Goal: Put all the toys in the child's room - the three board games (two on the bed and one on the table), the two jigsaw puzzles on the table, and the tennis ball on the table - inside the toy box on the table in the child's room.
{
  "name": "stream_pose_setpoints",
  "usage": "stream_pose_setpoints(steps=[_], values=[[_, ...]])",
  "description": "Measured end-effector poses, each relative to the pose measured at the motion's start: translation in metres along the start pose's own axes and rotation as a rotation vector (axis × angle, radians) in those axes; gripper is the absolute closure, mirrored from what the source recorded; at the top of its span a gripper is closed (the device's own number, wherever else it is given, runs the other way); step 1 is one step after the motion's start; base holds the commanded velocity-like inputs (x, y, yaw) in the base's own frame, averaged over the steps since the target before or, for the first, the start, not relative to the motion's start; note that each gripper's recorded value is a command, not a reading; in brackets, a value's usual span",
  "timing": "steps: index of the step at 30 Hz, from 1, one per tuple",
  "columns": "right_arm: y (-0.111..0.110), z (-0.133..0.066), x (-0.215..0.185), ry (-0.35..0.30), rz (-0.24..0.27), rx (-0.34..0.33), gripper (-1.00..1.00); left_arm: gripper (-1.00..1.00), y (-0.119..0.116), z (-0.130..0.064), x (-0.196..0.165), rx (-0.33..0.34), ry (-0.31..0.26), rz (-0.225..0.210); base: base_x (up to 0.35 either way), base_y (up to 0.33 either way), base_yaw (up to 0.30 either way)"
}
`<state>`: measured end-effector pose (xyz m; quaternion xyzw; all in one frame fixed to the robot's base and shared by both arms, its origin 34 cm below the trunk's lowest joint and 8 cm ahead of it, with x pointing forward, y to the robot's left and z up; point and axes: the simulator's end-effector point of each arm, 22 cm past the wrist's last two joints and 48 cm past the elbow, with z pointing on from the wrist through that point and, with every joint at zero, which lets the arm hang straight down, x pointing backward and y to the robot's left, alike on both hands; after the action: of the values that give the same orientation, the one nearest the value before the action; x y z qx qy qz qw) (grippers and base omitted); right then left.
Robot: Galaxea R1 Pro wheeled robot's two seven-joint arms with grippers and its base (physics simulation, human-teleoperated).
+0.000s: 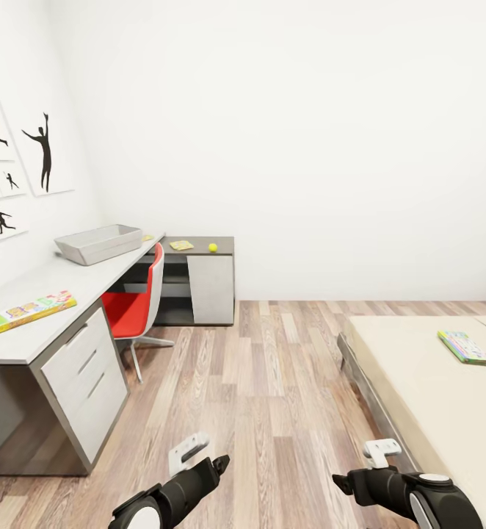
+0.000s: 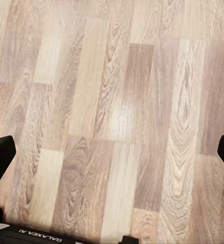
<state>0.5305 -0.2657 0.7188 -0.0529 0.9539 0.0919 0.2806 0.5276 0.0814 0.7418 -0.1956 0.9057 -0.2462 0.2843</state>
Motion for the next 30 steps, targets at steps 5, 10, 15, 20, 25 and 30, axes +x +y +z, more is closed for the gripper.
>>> stream_pose_setpoints(steps=[5, 10, 15, 20, 25, 30], values=[[-0.0005, -0.0001, 0.0002, 0.001, -0.001, 0.001, -1.0, -1.0, -0.0019, 0.0001, 0.0006, 0.004, 0.001, -0.001, -0.095, -0.016, 0.0], [-0.0001, 0.0, 0.0004, 0.001, -0.003, 0.0, -1.0, -1.0, -0.0037, 0.0001, 0.0015, 0.009, 0.005, 0.0, -0.043, -0.007, 0.0], [0.0003, 0.0, 0.0005, 0.001, -0.004, 0.0, -1.0, -1.0, -0.005, 0.0002, 0.0024, 0.012, 0.007, 0.0, -0.023, -0.004, 0.0], [0.0005, 0.0, 0.0006, 0.002, -0.004, -0.001, -1.0, -1.0, -0.0068, 0.0002, 0.0041, 0.015, 0.01, 0.005, -0.011, -0.002, 0.0], [0.0006, 0.0001, 0.0006, 0.002, -0.004, -0.001, -1.0, -1.0, -0.0091, 0.0003, 0.0062, 0.018, 0.013, 0.012, -0.006, -0.001, 0.0], [0.0007, 0.0001, 0.0006, 0.002, -0.005, -0.001, -1.0, -1.0, -0.0104, 0.0004, 0.0078, 0.02, 0.015, 0.018, -0.003, -0.009, 0.0]])
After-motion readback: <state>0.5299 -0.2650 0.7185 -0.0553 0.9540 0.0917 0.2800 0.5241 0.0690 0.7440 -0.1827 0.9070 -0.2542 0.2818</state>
